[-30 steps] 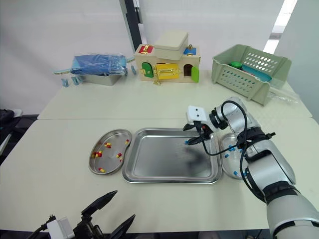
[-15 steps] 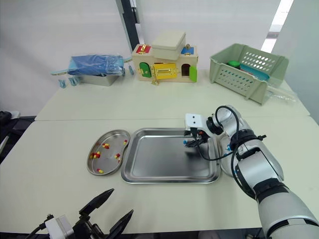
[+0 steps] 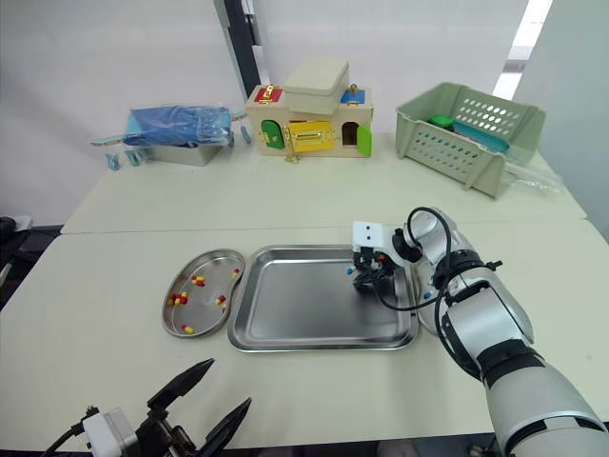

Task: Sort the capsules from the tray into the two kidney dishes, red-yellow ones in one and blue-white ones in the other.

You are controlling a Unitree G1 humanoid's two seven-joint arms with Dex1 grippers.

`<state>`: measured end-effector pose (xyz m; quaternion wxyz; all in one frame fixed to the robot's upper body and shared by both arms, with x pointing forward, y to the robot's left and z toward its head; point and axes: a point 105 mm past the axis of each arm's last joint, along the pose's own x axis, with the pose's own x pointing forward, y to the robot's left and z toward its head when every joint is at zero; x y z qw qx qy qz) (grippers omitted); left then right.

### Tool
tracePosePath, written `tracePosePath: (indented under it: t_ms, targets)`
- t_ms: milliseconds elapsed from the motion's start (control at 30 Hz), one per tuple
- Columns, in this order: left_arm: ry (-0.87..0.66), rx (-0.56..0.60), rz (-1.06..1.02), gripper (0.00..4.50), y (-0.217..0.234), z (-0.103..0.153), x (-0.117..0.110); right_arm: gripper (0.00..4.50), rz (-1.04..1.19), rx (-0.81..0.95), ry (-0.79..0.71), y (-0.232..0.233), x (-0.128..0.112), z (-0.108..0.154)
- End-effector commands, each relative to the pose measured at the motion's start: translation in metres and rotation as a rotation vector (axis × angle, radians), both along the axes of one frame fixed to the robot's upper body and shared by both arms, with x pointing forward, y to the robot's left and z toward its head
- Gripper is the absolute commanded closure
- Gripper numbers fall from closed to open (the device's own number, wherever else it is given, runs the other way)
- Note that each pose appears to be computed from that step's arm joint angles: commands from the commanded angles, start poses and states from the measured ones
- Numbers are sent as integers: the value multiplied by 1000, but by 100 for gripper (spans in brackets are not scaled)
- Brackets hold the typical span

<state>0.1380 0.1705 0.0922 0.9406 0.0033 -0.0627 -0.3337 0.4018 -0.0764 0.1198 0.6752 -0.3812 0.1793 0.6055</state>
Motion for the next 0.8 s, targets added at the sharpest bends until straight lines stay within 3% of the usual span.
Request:
tracePosePath:
  t_ms: [33,67,167,400,667,800]
  targets:
    - [-27,0,-9,0,-2,9,-1,163,10,22,-13,6,1,7]
    - [-27,0,-10,0,-1,9,-1,163,11,24,-12,8,1,7]
    - [-27,2,-10,0,-1,9,-1,227,16,29,-2,10,0,6]
    - [-21,2,-10,0,-3,9,-2,407,9,3,9,6,-1,-2]
    - [-18,3,-16,0,-4,8,-2,407,11,26,22,5,-2,1]
    - [-21,9,-22,0,-3,10,-1,407,32,113,29,1,-4,24]
